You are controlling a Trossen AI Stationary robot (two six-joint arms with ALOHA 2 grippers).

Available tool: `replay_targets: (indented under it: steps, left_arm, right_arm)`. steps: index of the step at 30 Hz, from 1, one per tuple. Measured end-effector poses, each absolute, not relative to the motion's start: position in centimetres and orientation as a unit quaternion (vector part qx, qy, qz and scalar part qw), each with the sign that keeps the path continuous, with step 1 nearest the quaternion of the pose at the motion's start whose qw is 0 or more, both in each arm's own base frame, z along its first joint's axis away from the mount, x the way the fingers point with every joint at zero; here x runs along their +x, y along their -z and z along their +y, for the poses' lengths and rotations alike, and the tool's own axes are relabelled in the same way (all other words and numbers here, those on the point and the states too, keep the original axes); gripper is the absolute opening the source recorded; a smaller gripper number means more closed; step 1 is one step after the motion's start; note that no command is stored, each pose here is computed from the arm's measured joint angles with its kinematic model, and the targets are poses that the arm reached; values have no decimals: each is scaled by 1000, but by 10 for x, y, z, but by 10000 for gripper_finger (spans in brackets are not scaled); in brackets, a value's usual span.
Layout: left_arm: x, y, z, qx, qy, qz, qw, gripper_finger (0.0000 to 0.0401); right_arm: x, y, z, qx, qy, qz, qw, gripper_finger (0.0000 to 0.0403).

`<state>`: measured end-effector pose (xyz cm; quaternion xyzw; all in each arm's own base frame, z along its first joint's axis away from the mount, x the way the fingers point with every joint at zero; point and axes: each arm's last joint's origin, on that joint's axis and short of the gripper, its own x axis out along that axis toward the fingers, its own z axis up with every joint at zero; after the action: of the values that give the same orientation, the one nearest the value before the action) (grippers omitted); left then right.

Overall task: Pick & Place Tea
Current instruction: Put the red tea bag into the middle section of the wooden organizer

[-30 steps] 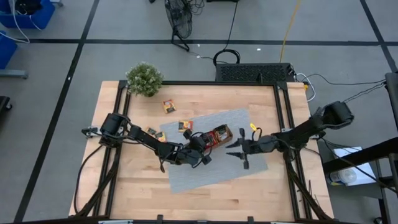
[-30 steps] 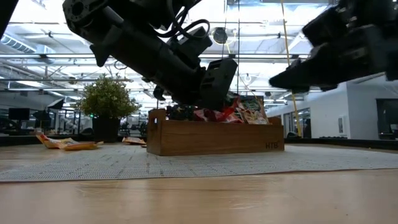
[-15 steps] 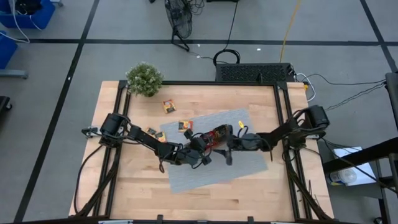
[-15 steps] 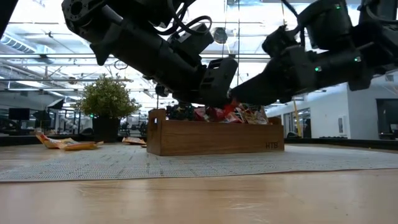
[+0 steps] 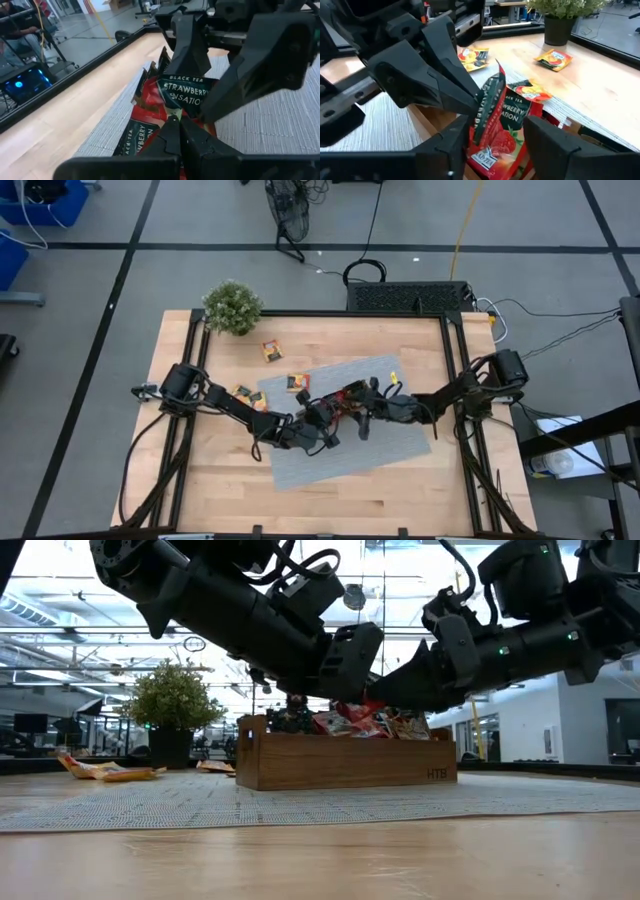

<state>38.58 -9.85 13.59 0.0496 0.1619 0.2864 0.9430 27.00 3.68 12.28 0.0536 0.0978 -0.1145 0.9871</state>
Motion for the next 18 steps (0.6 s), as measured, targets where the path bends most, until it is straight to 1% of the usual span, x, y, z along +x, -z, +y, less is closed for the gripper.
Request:
replay_targets:
  steps: [3,6,7,10,13,18]
  left_arm:
    - [385,-136,-100,49,-282,163,944,0]
    - [385,-136,-103,49,-278,162,946,1]
    - [385,-136,-103,48,-277,162,946,3]
    - [383,-136,-109,54,-270,162,948,13]
    - [381,-141,-117,82,-256,162,949,23]
    - [376,-155,-129,98,-233,149,956,21]
  right_arm:
    - [270,-126,41,49,104,85,990,115]
    - [270,-130,46,27,78,69,994,33]
    - [270,-131,46,18,71,64,995,17]
    - [270,-132,48,14,67,62,996,4]
    - [269,-134,48,7,64,65,996,2]
    - [268,-139,47,-7,65,58,996,1]
